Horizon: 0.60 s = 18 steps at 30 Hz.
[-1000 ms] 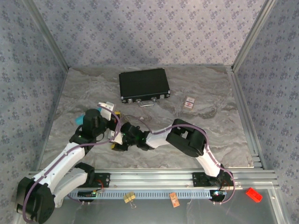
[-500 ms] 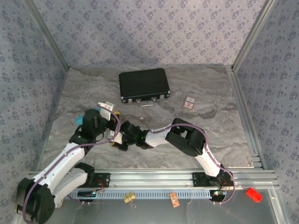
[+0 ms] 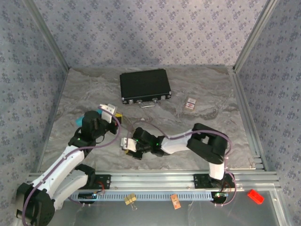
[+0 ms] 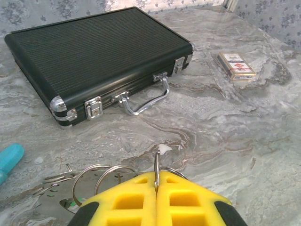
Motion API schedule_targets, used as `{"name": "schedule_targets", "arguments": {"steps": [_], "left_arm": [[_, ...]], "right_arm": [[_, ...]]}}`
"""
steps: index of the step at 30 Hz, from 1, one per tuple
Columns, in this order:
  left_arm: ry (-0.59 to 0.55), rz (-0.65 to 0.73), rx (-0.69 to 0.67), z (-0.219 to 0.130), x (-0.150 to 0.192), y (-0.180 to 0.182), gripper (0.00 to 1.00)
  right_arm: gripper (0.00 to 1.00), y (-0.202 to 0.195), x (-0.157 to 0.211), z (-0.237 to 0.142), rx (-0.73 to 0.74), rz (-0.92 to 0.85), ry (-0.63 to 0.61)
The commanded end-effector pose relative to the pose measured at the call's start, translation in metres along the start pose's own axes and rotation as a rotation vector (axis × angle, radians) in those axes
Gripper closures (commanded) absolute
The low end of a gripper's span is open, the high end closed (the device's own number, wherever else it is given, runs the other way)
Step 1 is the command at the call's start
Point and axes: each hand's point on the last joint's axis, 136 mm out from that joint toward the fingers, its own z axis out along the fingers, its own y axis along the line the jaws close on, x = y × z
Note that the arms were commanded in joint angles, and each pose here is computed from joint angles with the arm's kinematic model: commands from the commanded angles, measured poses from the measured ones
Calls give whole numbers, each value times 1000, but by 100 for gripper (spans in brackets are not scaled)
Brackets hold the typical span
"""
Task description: Put the keys on the keyring
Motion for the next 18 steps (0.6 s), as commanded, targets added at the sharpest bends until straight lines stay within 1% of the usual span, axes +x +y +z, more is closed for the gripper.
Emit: {"name": "schedule_targets", "arguments": {"steps": [1, 5, 9, 12, 18], "left_arm": [[-43, 52, 71, -5, -12, -15, 100], [-46, 65, 108, -5, -12, -22, 100], [-42, 84, 142, -5, -12, -30, 100], [-33, 103, 151, -5, -12, -34, 100], [8, 194, 209, -7, -11, -52, 100]], "right_arm": [[100, 0, 17, -27, 67, 106, 55], [100, -9, 38, -58, 150, 248, 121], [100, -23, 57, -81, 224, 403, 172], [100, -29, 65, -93, 250, 479, 190], [100, -44, 89, -112, 270, 719, 252]]}}
